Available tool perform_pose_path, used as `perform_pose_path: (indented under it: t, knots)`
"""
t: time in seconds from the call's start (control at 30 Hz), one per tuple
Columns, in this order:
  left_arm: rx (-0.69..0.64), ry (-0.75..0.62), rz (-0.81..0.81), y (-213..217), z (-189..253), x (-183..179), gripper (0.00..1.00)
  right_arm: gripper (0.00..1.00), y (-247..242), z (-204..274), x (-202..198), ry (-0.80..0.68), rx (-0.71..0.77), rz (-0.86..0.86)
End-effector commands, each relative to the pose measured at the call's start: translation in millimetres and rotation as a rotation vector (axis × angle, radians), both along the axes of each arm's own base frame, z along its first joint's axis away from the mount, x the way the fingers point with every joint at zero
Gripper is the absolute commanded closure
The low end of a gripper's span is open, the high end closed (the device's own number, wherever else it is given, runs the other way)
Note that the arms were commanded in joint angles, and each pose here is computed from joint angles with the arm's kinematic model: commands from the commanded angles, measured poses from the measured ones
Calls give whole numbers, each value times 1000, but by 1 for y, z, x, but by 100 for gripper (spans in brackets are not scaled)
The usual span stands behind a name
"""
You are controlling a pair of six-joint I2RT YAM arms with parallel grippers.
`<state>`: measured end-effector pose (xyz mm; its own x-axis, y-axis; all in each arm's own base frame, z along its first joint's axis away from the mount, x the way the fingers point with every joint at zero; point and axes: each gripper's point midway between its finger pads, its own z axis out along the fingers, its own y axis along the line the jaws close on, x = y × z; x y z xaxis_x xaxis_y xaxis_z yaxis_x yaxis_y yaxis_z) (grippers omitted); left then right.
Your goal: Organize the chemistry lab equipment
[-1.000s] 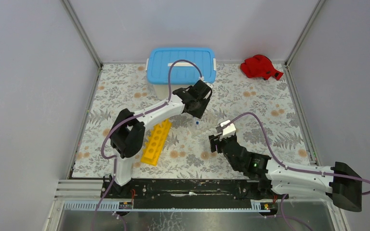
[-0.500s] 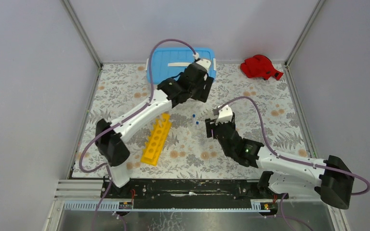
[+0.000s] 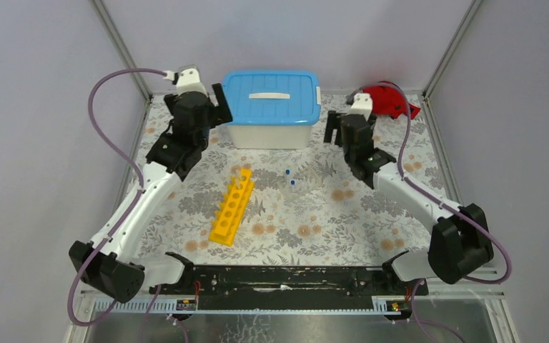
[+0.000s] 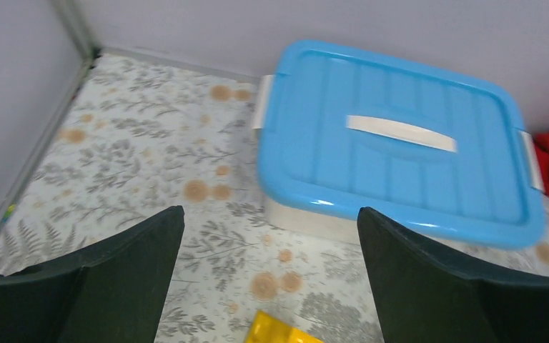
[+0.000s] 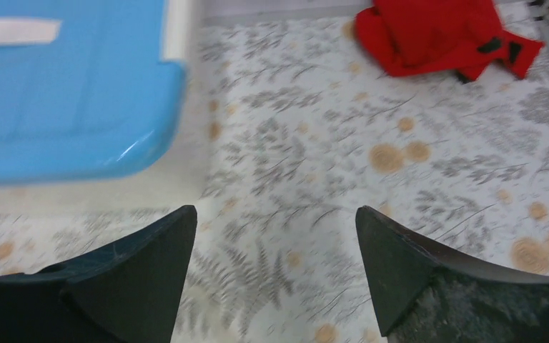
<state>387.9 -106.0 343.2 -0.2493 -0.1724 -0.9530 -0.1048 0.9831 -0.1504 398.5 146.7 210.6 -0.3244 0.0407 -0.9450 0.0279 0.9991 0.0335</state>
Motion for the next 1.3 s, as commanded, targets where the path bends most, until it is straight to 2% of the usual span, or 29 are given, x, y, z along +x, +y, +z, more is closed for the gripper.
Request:
perform_pose_path:
  t: [0.0, 0.07, 0.33, 0.47, 0.6, 0.83, 1.27]
  knots:
    - [-78, -145, 214, 61, 4, 12, 1, 4, -37, 19, 38, -32, 82, -60]
    - [-79, -137, 270, 83, -17, 16, 1, 1, -58, 11, 49, -25, 95, -109]
    - [-79, -171, 495, 158, -91, 18, 1, 0, -126, -8, 66, -19, 103, -250]
    - [-75, -212, 492, 172, -124, 16, 1, 0, -140, -15, 64, -14, 64, -276]
    - [-48, -188, 469, 177, -151, 15, 1, 1, -138, -17, 58, -25, 93, -279]
    - [-16, -254, 454, 182, -161, -6, 1, 0, -137, -31, 43, -29, 182, -312]
    - [-33, -254, 496, 187, -170, -17, 1, 1, -140, -24, 30, -68, 181, -340]
